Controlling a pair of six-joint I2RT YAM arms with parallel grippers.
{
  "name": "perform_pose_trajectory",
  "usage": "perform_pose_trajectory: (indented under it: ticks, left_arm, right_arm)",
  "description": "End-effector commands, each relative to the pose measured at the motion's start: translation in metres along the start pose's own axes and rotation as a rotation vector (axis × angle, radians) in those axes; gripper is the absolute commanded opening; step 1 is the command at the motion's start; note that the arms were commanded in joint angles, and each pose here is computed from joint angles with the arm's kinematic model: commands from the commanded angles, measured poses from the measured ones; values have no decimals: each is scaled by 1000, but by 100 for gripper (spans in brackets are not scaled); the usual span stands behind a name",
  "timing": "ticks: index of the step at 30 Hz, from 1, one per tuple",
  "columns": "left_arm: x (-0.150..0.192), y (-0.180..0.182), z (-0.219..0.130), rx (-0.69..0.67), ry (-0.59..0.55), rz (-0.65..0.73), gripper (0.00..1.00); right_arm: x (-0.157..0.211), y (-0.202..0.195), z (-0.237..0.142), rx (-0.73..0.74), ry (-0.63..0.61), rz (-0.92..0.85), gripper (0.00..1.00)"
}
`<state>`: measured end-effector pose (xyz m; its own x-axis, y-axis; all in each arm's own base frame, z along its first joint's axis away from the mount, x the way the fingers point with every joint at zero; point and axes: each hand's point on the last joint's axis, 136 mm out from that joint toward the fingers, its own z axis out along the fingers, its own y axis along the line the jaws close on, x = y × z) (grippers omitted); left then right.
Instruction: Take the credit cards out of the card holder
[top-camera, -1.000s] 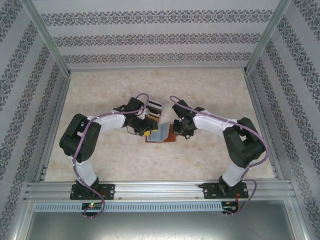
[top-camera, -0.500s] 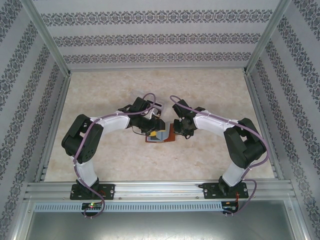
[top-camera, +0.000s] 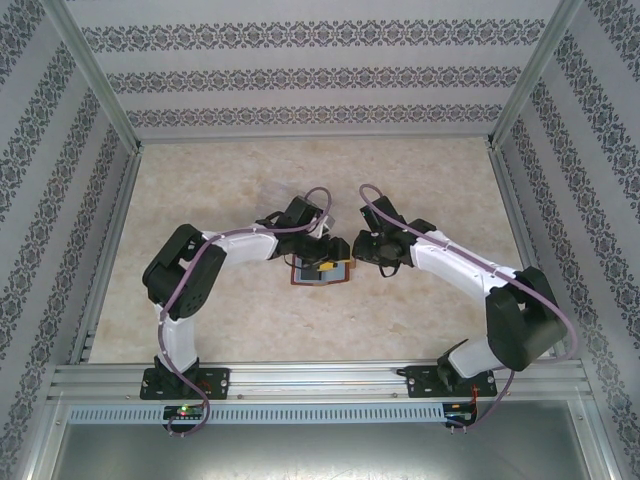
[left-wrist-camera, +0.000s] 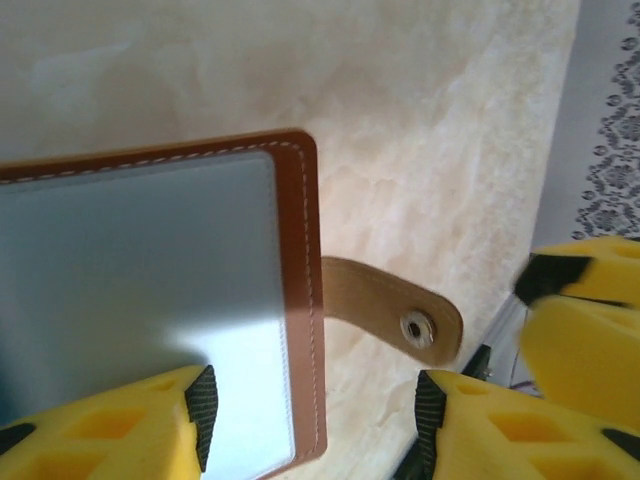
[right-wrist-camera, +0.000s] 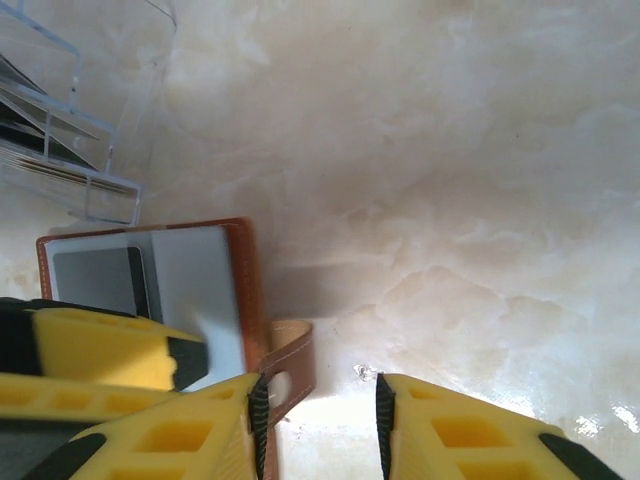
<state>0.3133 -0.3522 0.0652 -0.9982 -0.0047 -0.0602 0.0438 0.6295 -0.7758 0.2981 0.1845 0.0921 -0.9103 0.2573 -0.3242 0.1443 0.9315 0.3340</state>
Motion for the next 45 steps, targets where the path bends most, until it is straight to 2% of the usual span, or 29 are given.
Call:
perform_pose_trajectory:
  ticks: [1,9,13,17,24,34,40,45]
  left_arm:
    - [-6,-2,5,-10,-37,23,53]
    - [-1,11,4,-65,-51,18,25]
    - [-2,12,-5,-89,-89,29,13]
    - [0,14,-19,-117,-138,39,9]
    - [0,19,-43,-145,-199,49,10]
    - [-7,48,-72,-243,-257,2,16]
    - [-12,70,-82,-292,-299,-62,16]
    - [-11,73,-78,-285,-288,-75,15]
  right_arm:
    - [-6,1,-1,-15,-27,18,34]
    - [6,24,14,-110,60,19,16]
    - [11,39,20,-145,95,-5,14]
    - [14,49,29,-161,126,-14,13]
    - [18,57,42,-167,168,-14,13]
    - [-7,68,12,-151,73,-117,18]
    - [12,91,20,-188,130,-166,20]
    - [34,93,42,-175,211,-116,20]
